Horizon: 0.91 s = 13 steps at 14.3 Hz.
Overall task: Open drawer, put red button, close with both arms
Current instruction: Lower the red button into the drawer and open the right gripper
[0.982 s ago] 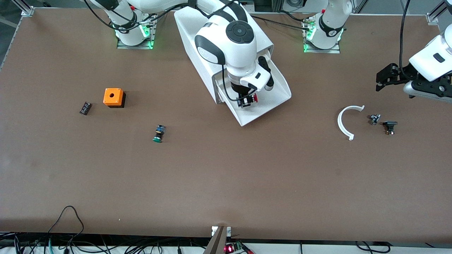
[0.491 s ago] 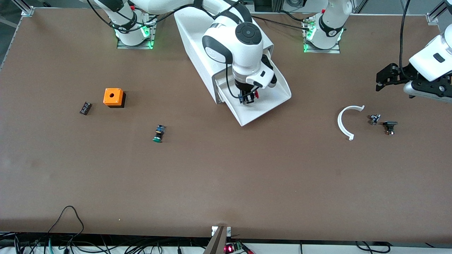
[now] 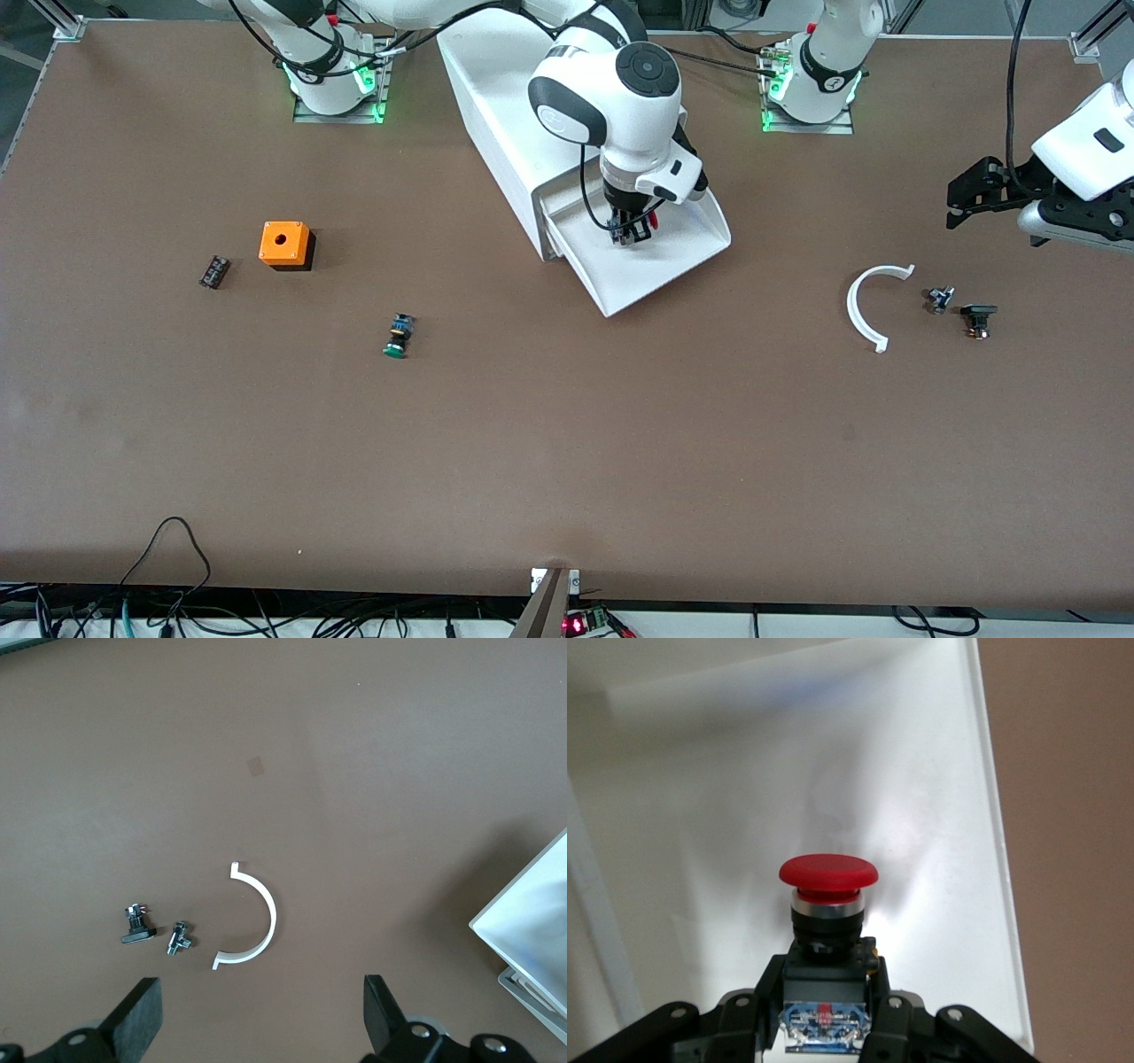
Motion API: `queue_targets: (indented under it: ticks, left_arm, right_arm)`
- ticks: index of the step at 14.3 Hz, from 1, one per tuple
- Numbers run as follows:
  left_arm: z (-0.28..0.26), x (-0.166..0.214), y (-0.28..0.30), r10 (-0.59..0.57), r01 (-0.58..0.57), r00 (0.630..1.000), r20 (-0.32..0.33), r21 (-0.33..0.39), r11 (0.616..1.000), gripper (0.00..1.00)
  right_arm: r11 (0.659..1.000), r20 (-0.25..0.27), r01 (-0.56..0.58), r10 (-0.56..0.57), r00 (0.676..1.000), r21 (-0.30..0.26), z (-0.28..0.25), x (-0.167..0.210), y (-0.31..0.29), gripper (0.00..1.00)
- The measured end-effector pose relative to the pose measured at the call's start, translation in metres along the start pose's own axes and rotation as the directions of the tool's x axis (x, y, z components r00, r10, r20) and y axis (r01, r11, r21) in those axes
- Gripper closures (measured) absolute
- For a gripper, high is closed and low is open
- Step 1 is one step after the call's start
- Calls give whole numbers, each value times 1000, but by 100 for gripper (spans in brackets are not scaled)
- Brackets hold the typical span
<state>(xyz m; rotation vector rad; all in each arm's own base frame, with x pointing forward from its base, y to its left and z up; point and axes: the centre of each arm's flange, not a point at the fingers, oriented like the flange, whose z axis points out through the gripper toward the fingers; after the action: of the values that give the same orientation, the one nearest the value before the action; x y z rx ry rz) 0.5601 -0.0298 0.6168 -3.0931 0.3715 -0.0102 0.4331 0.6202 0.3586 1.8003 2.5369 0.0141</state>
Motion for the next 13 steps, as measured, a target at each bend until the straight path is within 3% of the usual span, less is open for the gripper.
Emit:
queue_targets:
  ticks: [4, 7, 8, 13]
  left_arm:
    - [3, 1, 1, 3, -3, 1000, 5, -2, 1000, 0]
    - [4, 2, 3, 8, -8, 1000, 7, -3, 1000, 0]
    - [4, 3, 4, 9, -9, 1000, 8, -4, 1000, 0]
    - [16, 12, 3, 14, -14, 1000, -8, -7, 1000, 0]
  right_arm:
    - [1000, 32, 8, -9, 999, 3, 23, 8, -4, 59]
    - [998, 40, -63, 63, 997, -2, 28, 15, -8, 58]
    - [996, 39, -93, 93, 995, -5, 27, 16, -9, 53]
    - [986, 4, -163, 164, 987, -45, -8, 7, 7, 10]
